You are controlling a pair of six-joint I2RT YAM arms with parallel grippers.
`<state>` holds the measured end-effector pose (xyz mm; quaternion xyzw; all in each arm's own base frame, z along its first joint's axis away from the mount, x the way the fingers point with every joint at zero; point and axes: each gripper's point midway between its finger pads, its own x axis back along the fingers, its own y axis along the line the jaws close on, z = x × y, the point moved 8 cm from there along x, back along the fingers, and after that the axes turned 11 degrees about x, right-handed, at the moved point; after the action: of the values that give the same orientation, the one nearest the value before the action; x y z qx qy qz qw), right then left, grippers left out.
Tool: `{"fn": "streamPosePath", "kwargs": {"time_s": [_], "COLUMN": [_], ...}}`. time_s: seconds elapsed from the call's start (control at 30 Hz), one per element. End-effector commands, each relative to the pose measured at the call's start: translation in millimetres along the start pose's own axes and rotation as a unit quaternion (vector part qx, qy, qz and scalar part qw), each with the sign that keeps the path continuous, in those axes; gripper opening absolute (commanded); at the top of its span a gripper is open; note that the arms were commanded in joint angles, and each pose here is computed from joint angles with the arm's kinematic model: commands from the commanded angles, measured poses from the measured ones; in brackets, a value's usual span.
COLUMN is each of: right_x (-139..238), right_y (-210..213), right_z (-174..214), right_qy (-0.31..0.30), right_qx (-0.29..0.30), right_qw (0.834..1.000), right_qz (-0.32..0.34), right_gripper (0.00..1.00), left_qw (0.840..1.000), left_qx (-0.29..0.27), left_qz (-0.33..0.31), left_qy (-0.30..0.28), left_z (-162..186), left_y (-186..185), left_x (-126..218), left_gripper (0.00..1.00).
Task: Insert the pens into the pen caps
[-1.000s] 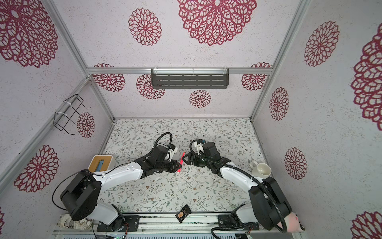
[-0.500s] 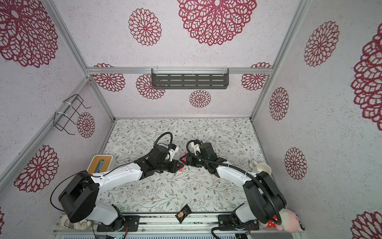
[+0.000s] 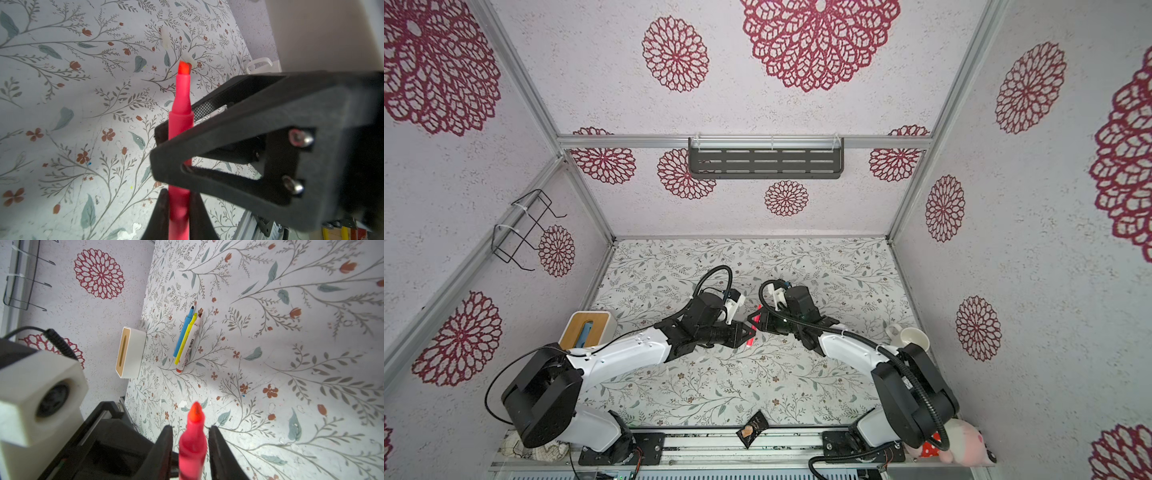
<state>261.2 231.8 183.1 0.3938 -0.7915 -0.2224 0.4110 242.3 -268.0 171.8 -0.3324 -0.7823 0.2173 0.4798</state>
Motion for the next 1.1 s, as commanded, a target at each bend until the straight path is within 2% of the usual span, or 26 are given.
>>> {"fn": "streamPosePath", "kwargs": {"time_s": [0.0, 0.07, 0.17, 0.3, 0.33, 0.47, 0.8, 1.07], "right_x": [-2, -2, 1, 7, 9, 15, 23, 20], "right_y": [7, 8, 9, 14, 16, 22, 25, 28], "right_z": [-8, -8, -9, -9, -9, -7, -7, -13], "right_qy": [-0.012, -0.013, -0.016, -0.026, -0.029, -0.038, -0.050, -0.061], "right_qx": [0.012, 0.013, 0.014, 0.018, 0.020, 0.024, 0.030, 0.019], "right_qw": [1.000, 1.000, 1.000, 0.999, 0.999, 0.999, 0.998, 0.998], "right_qz": [-0.012, -0.014, -0.011, -0.014, -0.015, -0.019, -0.013, -0.029], "right_gripper": [0.21, 0.13, 0.11, 0.10, 0.11, 0.11, 0.11, 0.11], "left_qw": [1.000, 1.000, 1.000, 0.999, 0.999, 0.999, 0.996, 0.996], "left_qx": [-0.011, -0.013, -0.013, -0.015, -0.015, -0.012, -0.013, -0.018], "left_qz": [0.020, 0.022, 0.025, 0.038, 0.041, 0.048, 0.083, 0.085], "left_qy": [-0.008, -0.010, -0.007, 0.003, 0.005, 0.006, 0.014, 0.010], "left_z": [-4, -6, -6, -5, -4, -2, -3, 0], "left_y": [-10, -11, -13, -16, -17, -18, -27, -28], "left_x": [1, 2, 2, 4, 4, 7, 7, 15], "left_gripper": [0.13, 0.13, 0.16, 0.57, 0.61, 0.62, 0.58, 0.54]}}
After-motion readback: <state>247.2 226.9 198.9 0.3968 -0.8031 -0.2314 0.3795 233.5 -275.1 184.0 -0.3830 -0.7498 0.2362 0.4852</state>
